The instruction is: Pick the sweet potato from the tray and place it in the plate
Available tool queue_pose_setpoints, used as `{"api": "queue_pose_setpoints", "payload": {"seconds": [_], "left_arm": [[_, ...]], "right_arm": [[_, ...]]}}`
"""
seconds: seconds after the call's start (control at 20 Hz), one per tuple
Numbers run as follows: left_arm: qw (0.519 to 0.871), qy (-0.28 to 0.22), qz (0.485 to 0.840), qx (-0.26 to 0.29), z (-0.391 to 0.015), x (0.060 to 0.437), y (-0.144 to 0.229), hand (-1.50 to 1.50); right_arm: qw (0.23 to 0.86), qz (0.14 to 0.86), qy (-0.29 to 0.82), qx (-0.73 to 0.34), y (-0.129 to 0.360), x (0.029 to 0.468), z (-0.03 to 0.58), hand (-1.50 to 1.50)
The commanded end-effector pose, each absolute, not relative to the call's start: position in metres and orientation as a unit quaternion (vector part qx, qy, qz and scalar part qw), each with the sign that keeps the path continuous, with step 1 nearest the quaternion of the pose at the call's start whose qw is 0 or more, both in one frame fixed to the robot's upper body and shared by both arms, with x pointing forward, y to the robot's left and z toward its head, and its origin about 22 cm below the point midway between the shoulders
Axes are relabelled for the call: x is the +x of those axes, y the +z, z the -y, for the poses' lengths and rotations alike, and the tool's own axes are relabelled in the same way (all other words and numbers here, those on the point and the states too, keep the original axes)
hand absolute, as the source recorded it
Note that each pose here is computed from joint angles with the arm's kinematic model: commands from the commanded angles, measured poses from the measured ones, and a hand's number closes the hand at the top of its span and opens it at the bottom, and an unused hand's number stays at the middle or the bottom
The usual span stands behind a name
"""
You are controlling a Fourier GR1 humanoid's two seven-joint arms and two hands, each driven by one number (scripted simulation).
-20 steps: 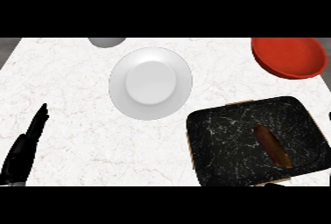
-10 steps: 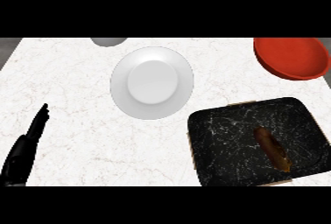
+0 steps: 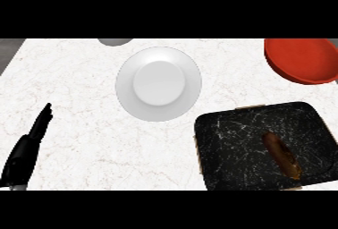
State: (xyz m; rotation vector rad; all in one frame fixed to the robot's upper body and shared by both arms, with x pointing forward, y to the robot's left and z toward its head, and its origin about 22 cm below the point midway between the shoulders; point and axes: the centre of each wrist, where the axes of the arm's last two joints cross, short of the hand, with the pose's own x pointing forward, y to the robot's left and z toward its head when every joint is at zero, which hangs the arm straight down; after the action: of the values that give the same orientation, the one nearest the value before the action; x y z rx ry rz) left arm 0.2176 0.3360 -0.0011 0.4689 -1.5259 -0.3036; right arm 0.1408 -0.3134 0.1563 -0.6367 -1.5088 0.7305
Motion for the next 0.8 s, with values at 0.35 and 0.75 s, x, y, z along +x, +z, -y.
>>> {"api": "queue_pose_setpoints", "payload": {"seconds": [0.35, 0.75], "left_arm": [[0.688, -0.13, 0.684, 0.204, -0.337, 0.209, -0.008, 0.0], [0.69, -0.138, 0.68, 0.208, -0.332, 0.218, -0.009, 0.0]], "right_arm": [[0.676, 0.523, 0.425, -0.299, 0.146, 0.188, 0.308, -1.5], [0.677, 0.471, 0.486, -0.289, 0.14, 0.232, 0.315, -1.5]]}}
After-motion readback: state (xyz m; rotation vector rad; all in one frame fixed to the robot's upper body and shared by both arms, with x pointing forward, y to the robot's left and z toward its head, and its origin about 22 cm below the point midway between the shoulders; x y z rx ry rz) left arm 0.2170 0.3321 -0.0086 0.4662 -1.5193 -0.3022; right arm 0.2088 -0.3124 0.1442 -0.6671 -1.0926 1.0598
